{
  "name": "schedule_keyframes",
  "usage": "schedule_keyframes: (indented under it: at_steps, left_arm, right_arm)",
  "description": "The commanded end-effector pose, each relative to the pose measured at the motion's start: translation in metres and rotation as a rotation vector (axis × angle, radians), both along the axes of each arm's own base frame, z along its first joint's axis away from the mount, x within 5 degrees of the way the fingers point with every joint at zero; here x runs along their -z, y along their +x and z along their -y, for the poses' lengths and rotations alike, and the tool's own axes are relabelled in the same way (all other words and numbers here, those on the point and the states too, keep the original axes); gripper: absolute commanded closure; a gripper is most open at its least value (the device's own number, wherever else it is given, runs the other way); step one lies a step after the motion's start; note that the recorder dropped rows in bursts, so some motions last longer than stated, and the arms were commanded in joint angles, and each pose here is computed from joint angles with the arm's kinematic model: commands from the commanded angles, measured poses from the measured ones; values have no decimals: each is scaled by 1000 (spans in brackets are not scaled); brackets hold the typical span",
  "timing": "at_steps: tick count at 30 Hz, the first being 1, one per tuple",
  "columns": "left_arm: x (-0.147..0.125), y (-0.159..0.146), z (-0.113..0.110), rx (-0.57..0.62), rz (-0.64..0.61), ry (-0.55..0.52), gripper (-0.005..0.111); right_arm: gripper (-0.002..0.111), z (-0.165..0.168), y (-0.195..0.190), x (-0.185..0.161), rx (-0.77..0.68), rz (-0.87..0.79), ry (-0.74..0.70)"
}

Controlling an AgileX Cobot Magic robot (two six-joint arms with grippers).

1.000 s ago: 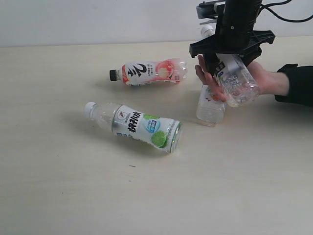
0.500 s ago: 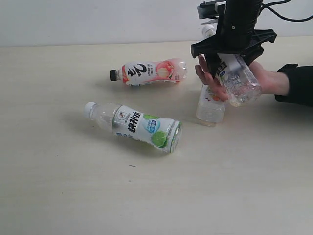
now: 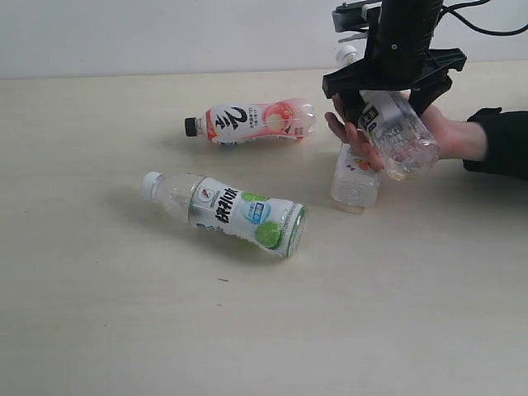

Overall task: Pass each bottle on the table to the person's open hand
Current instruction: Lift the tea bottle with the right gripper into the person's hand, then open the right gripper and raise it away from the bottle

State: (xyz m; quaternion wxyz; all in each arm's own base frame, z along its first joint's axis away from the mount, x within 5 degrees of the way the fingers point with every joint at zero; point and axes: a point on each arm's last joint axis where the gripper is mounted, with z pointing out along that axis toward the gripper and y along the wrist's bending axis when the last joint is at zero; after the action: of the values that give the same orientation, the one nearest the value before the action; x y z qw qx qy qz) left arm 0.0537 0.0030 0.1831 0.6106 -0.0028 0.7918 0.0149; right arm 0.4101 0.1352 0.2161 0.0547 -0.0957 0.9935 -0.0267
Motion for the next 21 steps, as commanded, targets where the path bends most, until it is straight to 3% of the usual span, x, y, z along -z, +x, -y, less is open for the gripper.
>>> schedule_keyframes:
  at_steps: [1,9,21]
  left_arm:
    - [0,0,0,-2,8,0,104]
    - [0,0,0,-2,8,0,104]
    - [0,0,0,-2,8,0,104]
  right_arm:
    - [19,4,3,-3,-23,22,-30]
    - [14,5,-1,-18,-47,55,-22]
    - [14,10,-17,-70,-45,170,22]
